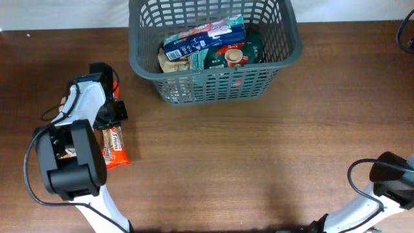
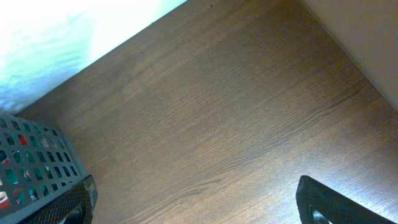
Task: Pack container
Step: 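Lower the left gripper onto the spaghetti pack and grasp it, then carry the spaghetti pack with the left gripper and release it into the basket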
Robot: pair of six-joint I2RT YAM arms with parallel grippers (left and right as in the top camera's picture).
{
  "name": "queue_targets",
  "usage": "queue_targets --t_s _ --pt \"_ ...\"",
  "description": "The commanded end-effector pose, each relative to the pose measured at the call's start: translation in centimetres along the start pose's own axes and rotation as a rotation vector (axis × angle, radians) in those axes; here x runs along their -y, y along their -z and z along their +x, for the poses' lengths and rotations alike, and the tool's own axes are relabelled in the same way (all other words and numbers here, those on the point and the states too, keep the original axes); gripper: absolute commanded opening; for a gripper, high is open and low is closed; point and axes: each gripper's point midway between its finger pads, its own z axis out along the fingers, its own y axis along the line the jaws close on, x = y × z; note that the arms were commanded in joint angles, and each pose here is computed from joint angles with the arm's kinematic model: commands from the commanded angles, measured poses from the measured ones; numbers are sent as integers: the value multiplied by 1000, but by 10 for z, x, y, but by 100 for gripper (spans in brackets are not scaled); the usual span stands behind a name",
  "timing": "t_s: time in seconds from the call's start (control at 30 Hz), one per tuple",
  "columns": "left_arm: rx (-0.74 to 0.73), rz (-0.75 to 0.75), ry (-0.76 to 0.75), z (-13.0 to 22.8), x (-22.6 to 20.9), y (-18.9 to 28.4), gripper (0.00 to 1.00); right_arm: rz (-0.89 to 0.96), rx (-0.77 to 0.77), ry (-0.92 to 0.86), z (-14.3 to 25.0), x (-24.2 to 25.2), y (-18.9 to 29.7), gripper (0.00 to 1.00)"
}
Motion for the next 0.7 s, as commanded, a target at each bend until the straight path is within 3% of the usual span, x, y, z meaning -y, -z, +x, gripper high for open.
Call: queue_targets --t_s 0.0,0.17,0.3,0.53,0.67 --pt "-113 49 -35 16 9 -19 2 -5 10 -7 -2 0 1 99" --pt "-4 66 -55 -14 4 39 1 -5 10 -7 -3 0 1 99" --pt "176 91 -34 -44 -5 112 2 -5 10 -7 -3 0 1 99" --pt "619 125 -30 -70 -31 281 2 -5 10 -7 -3 0 1 99" --pt "955 90 -226 -57 -37 395 2 -5 10 -7 -3 0 1 99"
